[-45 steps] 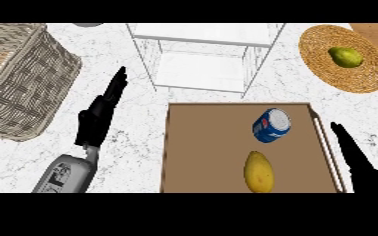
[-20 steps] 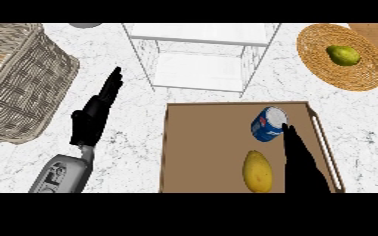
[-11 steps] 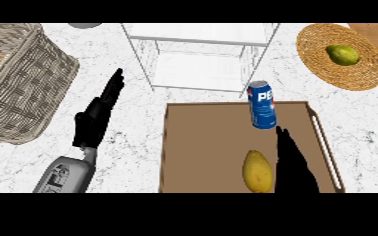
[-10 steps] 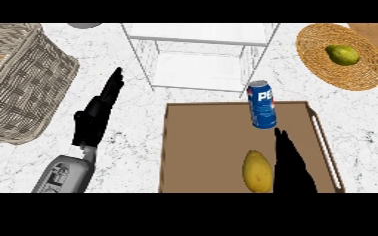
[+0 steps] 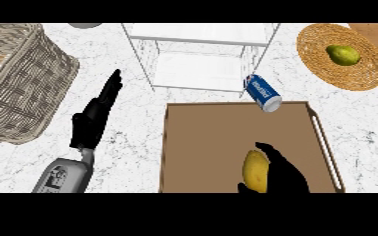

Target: Pick the lemon from the tray and place it in the tiered shelf

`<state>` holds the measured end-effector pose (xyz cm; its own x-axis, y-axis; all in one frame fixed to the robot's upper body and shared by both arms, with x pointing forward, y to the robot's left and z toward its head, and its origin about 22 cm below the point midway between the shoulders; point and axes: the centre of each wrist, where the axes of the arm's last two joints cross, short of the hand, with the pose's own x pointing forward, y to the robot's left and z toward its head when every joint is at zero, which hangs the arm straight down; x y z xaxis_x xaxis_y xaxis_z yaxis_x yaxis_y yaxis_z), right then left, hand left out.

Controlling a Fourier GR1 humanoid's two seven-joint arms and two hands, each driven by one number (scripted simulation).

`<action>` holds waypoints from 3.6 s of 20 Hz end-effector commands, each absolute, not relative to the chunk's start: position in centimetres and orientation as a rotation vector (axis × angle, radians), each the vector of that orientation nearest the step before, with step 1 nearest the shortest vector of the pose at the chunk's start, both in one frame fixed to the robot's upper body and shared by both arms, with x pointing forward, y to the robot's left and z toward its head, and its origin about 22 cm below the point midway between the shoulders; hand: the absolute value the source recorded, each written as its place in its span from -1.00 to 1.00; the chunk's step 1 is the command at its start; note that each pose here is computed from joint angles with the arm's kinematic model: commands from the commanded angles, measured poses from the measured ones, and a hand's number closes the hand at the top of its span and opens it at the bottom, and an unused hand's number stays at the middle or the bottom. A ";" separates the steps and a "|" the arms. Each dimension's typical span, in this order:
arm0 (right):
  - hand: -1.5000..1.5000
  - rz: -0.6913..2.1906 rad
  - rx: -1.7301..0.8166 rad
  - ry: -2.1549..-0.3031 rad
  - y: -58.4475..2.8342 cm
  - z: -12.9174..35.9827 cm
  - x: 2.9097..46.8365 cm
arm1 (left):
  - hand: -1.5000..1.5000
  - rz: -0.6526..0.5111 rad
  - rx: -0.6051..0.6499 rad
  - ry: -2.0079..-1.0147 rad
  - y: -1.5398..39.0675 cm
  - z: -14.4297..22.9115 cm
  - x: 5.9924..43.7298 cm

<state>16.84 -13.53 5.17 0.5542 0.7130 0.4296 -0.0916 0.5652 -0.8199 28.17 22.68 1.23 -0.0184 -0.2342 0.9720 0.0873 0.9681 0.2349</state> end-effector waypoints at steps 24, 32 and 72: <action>1.00 0.657 -0.717 -1.336 -1.2 8.8 17.2 | 0.00 -0.315 0.052 -1.586 20.3 1.9 29.2; 1.00 0.482 -0.785 -1.543 -0.3 13.0 18.9 | 0.00 -0.331 0.044 -1.568 19.8 1.3 28.9; 1.00 0.159 -1.542 -1.548 6.0 35.0 30.2 | 0.00 -0.297 0.061 -1.583 19.9 1.3 28.9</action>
